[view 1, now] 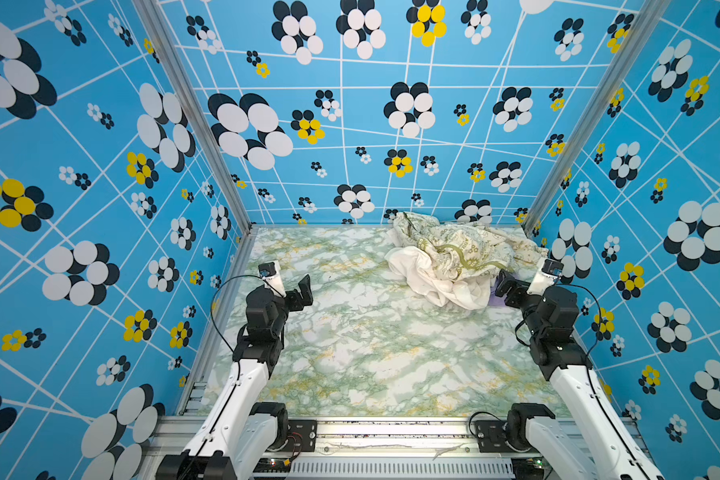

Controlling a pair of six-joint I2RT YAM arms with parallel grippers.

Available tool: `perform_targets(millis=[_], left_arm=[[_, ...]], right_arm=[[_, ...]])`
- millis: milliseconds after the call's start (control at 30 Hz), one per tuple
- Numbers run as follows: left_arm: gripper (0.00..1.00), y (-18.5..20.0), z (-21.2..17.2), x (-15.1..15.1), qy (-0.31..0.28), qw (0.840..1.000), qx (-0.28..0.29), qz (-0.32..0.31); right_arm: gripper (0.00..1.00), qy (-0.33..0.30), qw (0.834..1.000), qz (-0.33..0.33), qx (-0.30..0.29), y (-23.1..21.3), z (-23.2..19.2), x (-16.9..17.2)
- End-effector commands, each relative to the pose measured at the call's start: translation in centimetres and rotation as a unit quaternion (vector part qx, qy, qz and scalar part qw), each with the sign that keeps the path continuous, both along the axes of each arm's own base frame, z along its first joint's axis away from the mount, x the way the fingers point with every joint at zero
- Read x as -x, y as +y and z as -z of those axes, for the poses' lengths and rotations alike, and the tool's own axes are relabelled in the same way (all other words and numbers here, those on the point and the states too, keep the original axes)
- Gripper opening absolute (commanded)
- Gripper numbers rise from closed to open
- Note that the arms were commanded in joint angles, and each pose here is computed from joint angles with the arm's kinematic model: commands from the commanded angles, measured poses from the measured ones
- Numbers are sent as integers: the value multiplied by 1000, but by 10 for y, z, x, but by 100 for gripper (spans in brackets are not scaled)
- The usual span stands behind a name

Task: Pick out a specific cloth from the pile
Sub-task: 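Reach the right gripper toward the purple cloth under the printed cloth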

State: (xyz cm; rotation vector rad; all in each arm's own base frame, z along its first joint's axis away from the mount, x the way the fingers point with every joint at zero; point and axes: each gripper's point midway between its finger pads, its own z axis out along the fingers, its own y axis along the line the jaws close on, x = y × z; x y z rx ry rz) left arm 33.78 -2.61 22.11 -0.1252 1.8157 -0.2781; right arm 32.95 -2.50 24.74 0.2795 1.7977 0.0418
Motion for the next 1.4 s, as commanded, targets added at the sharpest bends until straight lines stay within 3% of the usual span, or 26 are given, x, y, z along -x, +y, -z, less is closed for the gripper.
perform_targets(millis=[0, 267, 600, 1000, 1367], left_arm=[[99, -19, -2, 14, 29, 998, 38, 45], [99, -46, 9, 30, 60, 990, 58, 114], [99, -59, 32, 26, 83, 986, 61, 129], [99, -80, 16, 24, 65, 980, 67, 176], [99, -94, 3, 27, 49, 973, 79, 210]], right_arm=[[99, 66, 998, -4, -24, 5, 18, 5], [99, 145, 989, 11, -21, 0, 45, 4], [95, 230, 971, 47, -39, -8, 85, 1], [71, 279, 952, 106, -64, -29, 108, 4], [61, 306, 936, 143, -104, -51, 142, -35]])
